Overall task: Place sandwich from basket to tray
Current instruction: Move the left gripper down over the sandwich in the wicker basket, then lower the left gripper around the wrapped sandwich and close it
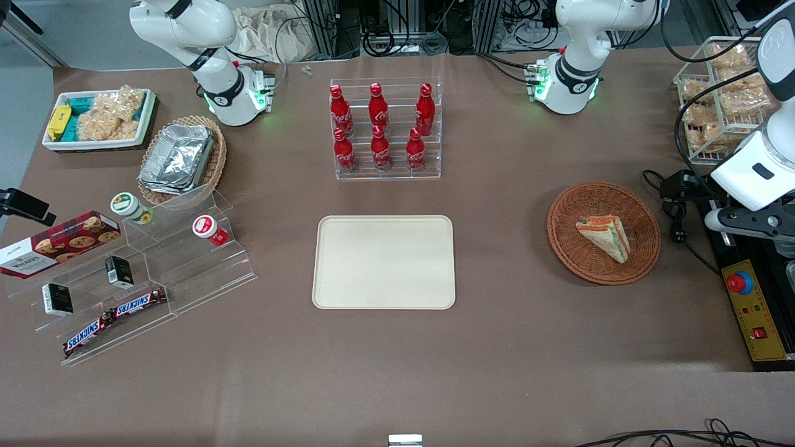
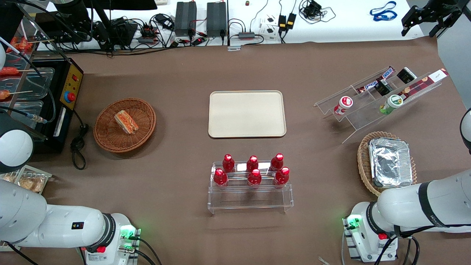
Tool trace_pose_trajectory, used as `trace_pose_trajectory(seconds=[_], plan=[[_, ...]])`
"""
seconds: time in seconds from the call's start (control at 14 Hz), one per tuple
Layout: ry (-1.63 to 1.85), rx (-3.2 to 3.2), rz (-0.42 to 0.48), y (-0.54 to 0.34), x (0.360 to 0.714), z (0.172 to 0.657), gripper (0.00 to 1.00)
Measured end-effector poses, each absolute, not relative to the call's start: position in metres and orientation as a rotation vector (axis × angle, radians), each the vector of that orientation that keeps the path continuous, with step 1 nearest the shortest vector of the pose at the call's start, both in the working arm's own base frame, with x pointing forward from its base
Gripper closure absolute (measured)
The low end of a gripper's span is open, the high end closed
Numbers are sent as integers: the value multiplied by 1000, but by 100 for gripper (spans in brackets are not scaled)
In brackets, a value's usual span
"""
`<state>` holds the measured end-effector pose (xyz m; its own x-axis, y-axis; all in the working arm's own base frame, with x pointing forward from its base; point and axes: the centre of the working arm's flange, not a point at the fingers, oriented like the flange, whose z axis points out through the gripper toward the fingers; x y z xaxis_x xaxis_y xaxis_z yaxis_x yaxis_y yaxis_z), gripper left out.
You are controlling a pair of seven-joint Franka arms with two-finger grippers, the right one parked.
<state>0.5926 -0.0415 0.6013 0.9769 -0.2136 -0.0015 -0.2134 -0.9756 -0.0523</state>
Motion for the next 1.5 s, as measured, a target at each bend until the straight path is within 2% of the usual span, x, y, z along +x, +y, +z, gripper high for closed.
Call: trace_pose_trajectory(seconds=[0.5,0.79,1.0,1.36,1.5], plan=[[291,-3076,110,-49,595,578,0],[-169,-3061,203,-53,596,532,0],[-536,-3016,137,-54,596,471,0],[-975,-2925,37,-28,561,351,0],[-1106,-2874,43,-15,547,322,0]])
